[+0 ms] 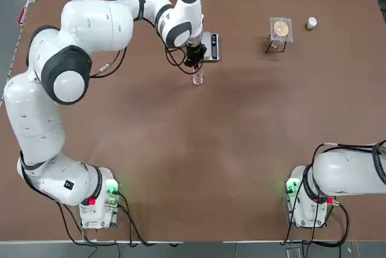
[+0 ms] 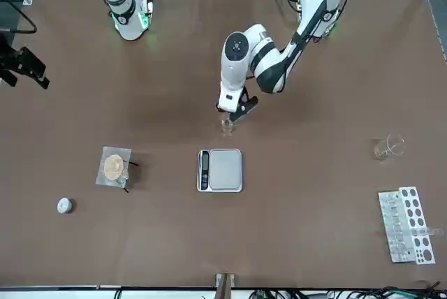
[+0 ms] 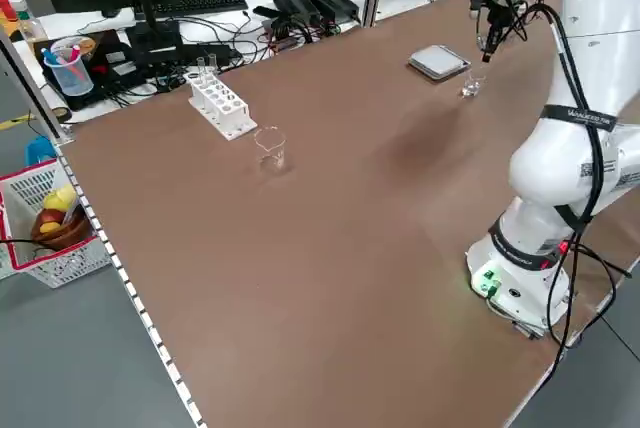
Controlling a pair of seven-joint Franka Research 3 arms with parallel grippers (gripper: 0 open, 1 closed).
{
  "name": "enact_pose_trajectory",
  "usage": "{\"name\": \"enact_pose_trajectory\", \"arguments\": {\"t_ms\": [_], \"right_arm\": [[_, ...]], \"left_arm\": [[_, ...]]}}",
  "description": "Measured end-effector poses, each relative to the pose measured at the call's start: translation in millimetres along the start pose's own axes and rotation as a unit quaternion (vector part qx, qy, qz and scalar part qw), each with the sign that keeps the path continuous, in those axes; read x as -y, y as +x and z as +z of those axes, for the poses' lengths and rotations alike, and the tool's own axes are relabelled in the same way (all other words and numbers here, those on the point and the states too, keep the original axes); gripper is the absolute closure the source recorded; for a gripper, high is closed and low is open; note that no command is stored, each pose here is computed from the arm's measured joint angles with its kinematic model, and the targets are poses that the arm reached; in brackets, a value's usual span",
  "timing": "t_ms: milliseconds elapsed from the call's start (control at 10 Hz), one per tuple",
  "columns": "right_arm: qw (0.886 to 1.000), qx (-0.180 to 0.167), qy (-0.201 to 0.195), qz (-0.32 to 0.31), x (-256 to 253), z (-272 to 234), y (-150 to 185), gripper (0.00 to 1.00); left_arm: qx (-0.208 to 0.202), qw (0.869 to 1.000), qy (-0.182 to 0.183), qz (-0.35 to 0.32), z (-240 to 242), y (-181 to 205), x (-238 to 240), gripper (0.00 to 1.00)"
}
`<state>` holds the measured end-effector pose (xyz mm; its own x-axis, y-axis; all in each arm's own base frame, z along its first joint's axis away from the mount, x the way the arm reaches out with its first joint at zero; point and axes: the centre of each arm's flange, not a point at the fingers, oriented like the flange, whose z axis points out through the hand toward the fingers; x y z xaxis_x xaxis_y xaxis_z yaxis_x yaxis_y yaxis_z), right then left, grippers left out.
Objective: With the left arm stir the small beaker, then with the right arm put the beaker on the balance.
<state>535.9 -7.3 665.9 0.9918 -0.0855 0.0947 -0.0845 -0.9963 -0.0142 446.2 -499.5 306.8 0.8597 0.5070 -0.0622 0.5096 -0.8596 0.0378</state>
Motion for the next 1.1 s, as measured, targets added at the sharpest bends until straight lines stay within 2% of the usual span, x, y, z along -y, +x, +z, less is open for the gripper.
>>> {"name": "enact_pose_trajectory", "arguments": {"t_ms": [400, 600, 1100], "right_arm": [[1.000, 0.001, 0.000, 0.000, -0.1, 0.3, -0.2, 0.00], [1.000, 0.001, 0.000, 0.000, -0.1, 0.4, -0.2, 0.00], [1.000, 0.004, 0.000, -0.002, 2.8, 3.7, 1.1, 0.00]], "left_arm": [[0.000, 1.000, -0.005, -0.001, -7.1, -17.4, -7.9, 0.92], [-0.001, 1.000, -0.010, -0.007, -10.4, -12.2, -11.5, 0.92], [-0.001, 1.000, 0.006, -0.011, 6.9, 0.5, -11.0, 0.92]]}}
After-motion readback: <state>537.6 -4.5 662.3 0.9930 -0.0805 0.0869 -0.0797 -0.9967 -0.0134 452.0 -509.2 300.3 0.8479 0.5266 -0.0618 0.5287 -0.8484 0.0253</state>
